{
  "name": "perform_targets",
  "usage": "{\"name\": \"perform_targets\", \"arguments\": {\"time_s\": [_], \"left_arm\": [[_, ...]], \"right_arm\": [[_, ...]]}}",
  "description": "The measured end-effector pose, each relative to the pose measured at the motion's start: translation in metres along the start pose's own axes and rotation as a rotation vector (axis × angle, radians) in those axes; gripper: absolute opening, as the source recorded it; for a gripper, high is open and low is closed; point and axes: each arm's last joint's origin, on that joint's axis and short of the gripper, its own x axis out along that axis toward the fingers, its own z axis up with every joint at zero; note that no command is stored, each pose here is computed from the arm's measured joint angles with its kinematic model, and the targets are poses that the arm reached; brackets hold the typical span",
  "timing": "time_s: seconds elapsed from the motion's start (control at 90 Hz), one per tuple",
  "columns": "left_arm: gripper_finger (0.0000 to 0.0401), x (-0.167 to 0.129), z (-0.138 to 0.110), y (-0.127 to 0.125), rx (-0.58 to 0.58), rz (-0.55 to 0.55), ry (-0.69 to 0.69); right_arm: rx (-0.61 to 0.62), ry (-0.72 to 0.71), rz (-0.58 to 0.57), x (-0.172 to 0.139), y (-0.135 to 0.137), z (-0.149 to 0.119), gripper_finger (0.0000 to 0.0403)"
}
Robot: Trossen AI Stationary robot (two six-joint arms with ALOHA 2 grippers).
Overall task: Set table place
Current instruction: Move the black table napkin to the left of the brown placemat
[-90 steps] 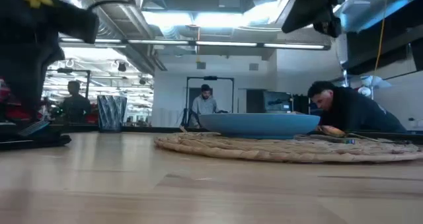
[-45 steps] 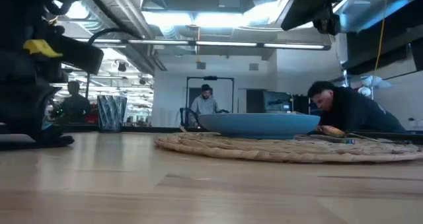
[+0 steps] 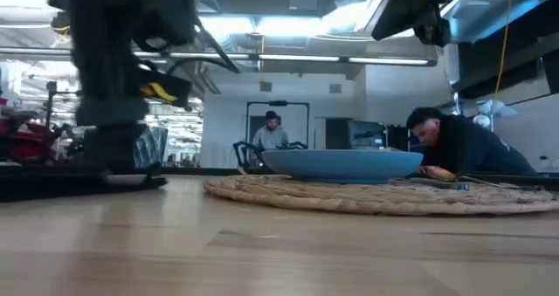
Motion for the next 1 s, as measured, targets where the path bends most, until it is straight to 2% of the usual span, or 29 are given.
{"name": "perform_targets", "arguments": {"time_s": [0.178, 0.433, 0.533, 0.644, 0.733, 0.856, 1.0], "left_arm": [[0.0, 0.01, 0.022, 0.023, -0.02, 0.017, -0.031], [0.0, 0.019, 0.053, 0.049, -0.102, -0.011, -0.144], [0.0, 0.01, 0.059, 0.057, -0.131, -0.029, -0.163], [0.0, -0.02, 0.066, 0.064, -0.195, -0.063, -0.231], [0.0, -0.04, 0.054, 0.069, -0.247, -0.061, -0.186], [0.0, -0.062, 0.026, 0.067, -0.301, -0.056, -0.066], [0.0, -0.073, -0.013, 0.06, -0.352, 0.049, 0.084]], "right_arm": [[0.014, 0.0, 0.0, 0.0, 0.0, 0.0, 0.0], [0.017, 0.0, 0.0, 0.0, 0.0, 0.0, 0.0], [0.017, 0.0, 0.0, 0.0, 0.0, 0.0, 0.0], [0.017, -0.002, -0.001, 0.0, 0.0, 0.0, 0.0], [0.017, -0.006, -0.004, 0.0, 0.0, 0.0, 0.0], [0.017, -0.007, -0.004, 0.0, 0.0, 0.0, 0.0], [0.018, -0.01, -0.004, 0.0, 0.0, 0.001, 0.0]]}}
